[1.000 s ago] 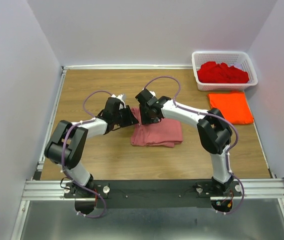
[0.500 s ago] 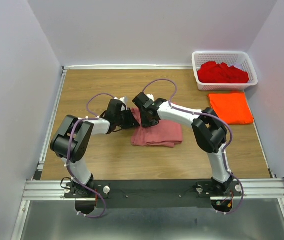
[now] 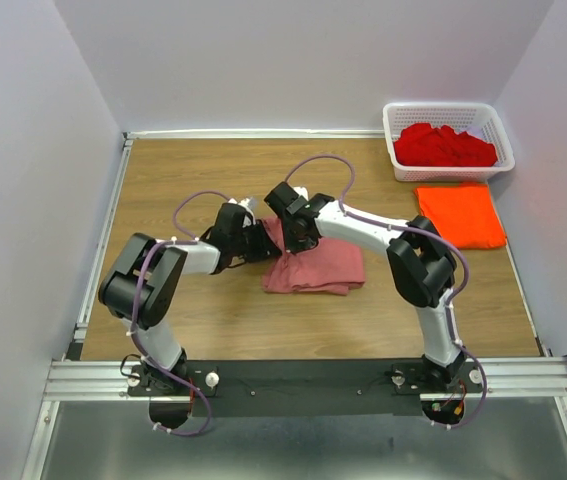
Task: Fold and stack the t-shirts
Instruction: Fold the tshirt
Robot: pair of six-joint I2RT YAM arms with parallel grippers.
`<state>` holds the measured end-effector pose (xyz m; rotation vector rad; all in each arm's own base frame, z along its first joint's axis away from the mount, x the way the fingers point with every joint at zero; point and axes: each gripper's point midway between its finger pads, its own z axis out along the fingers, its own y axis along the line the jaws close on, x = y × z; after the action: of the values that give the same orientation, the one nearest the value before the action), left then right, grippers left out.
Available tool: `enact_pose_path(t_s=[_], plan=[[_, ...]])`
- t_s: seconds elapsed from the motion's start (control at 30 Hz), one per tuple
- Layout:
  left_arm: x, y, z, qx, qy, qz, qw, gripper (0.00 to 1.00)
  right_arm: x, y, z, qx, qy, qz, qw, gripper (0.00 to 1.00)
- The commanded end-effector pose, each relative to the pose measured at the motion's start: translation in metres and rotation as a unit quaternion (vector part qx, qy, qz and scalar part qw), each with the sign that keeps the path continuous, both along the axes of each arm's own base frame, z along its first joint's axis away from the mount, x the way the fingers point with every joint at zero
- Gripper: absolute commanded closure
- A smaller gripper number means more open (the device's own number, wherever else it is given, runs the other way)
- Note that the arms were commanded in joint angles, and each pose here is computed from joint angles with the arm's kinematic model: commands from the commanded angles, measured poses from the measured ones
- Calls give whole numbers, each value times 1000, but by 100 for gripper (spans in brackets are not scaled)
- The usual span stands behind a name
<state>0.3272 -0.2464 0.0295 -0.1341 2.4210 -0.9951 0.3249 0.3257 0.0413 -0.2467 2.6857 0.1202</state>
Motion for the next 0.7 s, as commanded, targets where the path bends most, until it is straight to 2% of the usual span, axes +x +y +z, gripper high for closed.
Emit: enact_pose_path(t_s=[0.0,0.2,0.4,0.67], plan=[[-11,7,13,-6,-3,16,1000,68,-3,2,26,10,-17,3,1000,99],[3,22,40,-17,-39,52,998,67,-9,-2,22,8,-9,7,1000,99],[7,-5,61,-65,-66,-4,996,73,-9,-4,23,7,-10,5,1000,99],[7,-16,22,-55,-21,-18,998,86,-11,-2,25,12,-8,8,1000,99]])
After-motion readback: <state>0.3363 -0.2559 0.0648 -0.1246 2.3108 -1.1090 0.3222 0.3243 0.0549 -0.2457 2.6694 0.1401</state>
